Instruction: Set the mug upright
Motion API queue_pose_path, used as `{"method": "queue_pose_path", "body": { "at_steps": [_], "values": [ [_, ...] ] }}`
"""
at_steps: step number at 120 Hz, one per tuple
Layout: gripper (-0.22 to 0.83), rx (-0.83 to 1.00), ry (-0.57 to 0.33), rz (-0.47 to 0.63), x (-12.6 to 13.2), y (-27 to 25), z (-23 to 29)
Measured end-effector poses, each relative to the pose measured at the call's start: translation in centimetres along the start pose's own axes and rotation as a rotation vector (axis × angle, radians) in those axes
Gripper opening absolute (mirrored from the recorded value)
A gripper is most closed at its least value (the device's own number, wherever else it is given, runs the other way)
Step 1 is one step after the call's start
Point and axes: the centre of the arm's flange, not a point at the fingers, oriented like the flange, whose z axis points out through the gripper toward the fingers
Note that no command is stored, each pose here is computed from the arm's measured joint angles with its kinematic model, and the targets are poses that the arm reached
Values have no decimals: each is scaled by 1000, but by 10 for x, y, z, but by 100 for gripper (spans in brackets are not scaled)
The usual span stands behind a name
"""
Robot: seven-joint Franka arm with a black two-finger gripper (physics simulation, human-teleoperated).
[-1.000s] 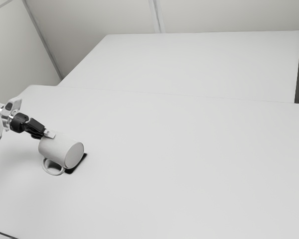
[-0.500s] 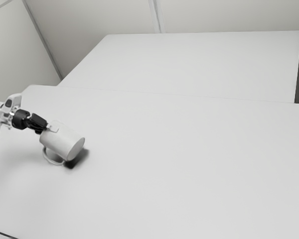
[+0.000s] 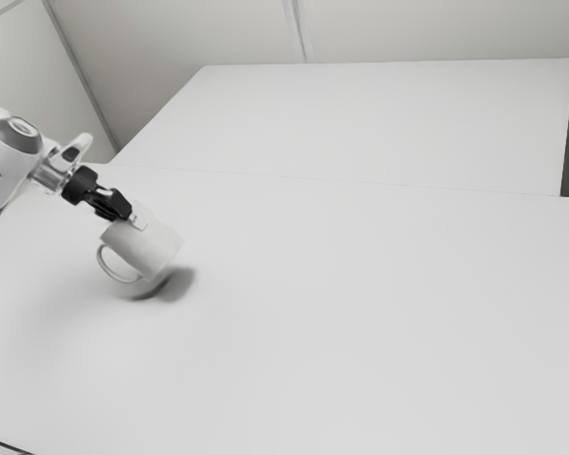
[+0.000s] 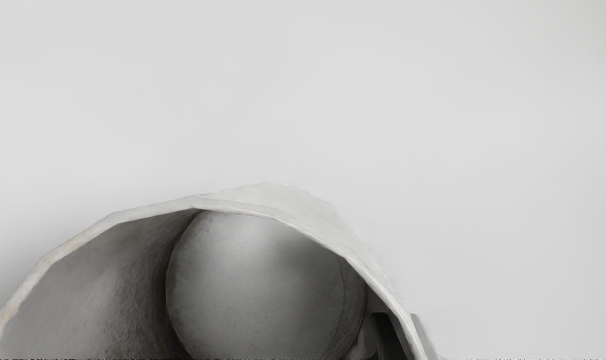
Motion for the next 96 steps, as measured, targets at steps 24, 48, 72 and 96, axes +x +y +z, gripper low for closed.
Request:
{"method": "queue_pose_path", "body": {
  "at_steps": [24, 48, 72, 96],
  "values": [
    [-17, 382, -130, 50, 7, 45, 35],
    [-17, 607, -105, 29, 14, 52, 35],
    [-17, 671, -61, -46, 18, 62, 47],
    [-17, 677, -37, -153, 12, 63, 59]
  ]
}}
